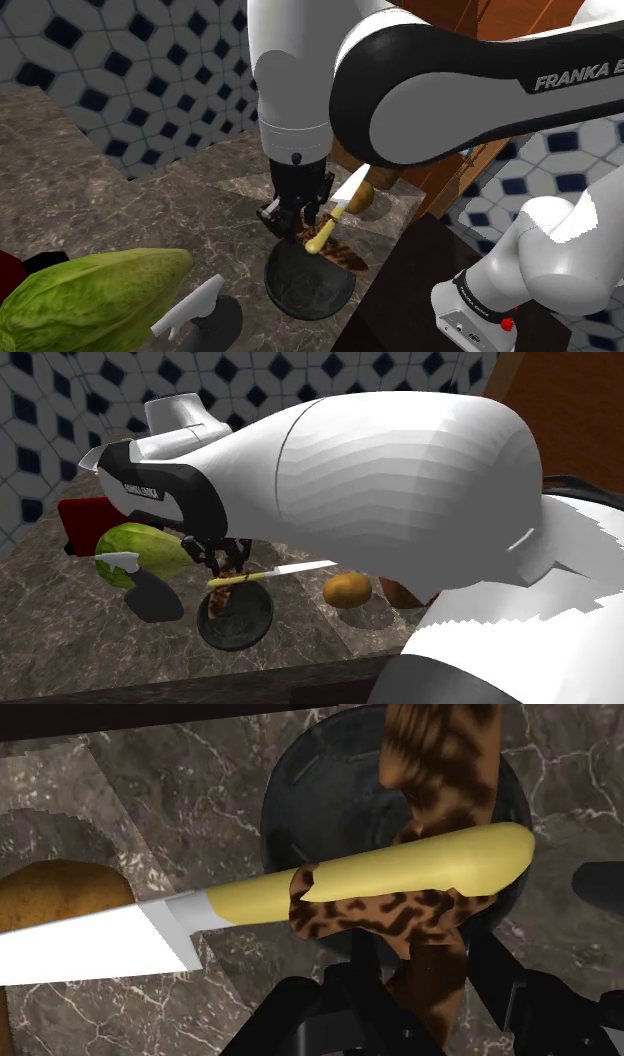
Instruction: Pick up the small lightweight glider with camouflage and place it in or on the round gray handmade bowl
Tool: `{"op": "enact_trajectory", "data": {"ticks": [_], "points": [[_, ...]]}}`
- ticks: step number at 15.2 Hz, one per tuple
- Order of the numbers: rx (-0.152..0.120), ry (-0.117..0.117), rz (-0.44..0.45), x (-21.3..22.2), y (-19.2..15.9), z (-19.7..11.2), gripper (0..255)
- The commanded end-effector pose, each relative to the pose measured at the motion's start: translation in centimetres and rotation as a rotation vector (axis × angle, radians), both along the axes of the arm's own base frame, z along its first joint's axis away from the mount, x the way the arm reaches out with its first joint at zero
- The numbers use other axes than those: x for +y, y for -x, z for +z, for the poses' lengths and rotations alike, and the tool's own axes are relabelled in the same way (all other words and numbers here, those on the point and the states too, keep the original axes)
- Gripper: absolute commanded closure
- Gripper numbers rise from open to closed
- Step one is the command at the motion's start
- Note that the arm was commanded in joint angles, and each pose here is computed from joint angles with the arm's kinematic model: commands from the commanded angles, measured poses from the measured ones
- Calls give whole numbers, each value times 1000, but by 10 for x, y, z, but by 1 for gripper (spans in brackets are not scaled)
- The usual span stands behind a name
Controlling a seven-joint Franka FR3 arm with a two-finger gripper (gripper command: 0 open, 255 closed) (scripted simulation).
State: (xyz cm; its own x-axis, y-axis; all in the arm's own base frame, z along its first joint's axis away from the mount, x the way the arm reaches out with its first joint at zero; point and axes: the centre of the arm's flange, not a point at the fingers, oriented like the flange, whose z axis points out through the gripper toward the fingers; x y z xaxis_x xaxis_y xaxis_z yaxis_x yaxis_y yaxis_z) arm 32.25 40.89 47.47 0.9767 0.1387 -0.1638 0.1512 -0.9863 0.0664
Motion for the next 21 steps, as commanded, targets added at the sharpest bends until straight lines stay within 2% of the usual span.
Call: {"op": "enact_trajectory", "data": {"ticks": [1, 14, 21], "points": [[0, 0, -1, 2, 21, -2, 255], [0, 0, -1, 2, 21, -70, 255], [0, 0, -1, 2, 21, -70, 255]]}}
